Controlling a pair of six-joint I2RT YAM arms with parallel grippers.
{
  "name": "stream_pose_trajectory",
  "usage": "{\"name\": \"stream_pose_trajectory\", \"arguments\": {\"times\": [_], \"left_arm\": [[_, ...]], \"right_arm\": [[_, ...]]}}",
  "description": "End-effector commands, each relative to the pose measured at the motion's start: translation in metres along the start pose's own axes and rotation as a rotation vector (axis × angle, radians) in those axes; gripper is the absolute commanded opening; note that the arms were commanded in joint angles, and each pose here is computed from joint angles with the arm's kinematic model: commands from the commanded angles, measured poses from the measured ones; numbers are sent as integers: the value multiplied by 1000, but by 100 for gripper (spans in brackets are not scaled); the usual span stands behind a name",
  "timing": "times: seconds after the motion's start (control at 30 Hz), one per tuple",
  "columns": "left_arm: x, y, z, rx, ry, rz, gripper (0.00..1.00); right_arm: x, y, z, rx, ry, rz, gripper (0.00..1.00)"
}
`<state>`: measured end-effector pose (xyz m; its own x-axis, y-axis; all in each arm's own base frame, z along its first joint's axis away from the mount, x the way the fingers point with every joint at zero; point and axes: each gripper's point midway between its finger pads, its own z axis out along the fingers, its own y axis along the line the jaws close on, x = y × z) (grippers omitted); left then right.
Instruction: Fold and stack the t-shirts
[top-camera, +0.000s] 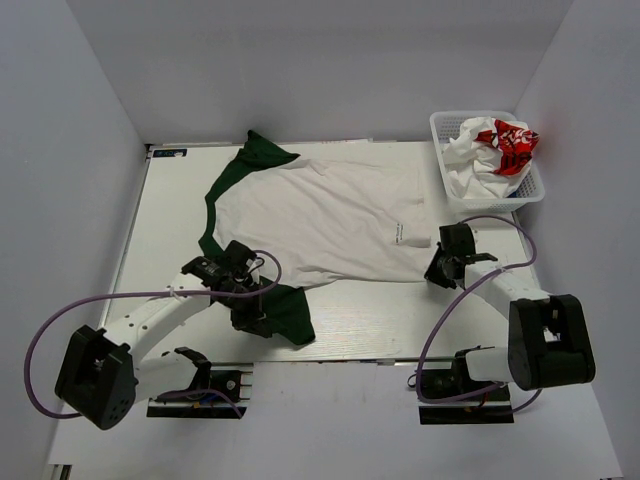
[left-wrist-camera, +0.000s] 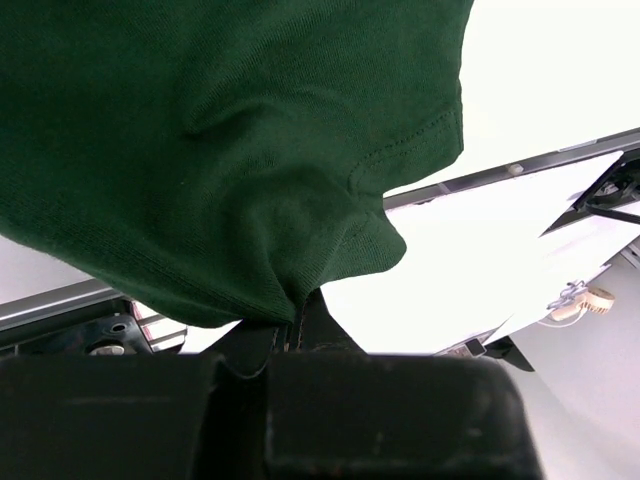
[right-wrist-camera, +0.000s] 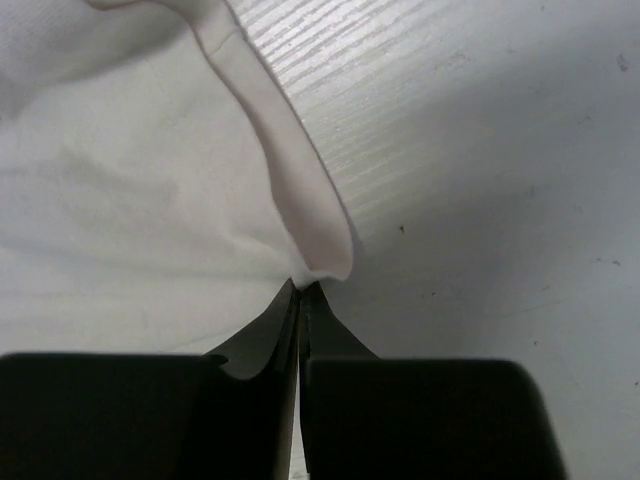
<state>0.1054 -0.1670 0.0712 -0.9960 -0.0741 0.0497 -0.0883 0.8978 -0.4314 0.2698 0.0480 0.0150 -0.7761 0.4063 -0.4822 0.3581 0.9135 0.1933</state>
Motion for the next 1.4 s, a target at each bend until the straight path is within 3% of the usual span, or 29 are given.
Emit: {"name": "stream_pose_trajectory", "arguments": {"times": [0.0,0.33,0.53,0.67,0.87,1.07,1.37], "left_arm": [[-7,-14,-12,57,-53,48,0],[10,-11,-33,55,-64,31,0],[-9,-40,-47,170,-151,93,0],[-50,-74,-64,250,-306,174,0],[-108,-96,-79,235,-471,182,0],[-176,-100,-114,63,-707,133,0],[-258,-93,-150,-146,-914,82,0]], "right_arm": [[4,-9,-1,37,8,15,0],[57,-33,-63,57,177,11,0],[34,-12,-63,-9,136,-5,0],[7,6,-61,-52,90,-34,0],[-25,21,-56,-48,59,-62,0],[-55,35,-59,-50,10,-74,0],[-98,45,-52,5,-49,-59,0]]}}
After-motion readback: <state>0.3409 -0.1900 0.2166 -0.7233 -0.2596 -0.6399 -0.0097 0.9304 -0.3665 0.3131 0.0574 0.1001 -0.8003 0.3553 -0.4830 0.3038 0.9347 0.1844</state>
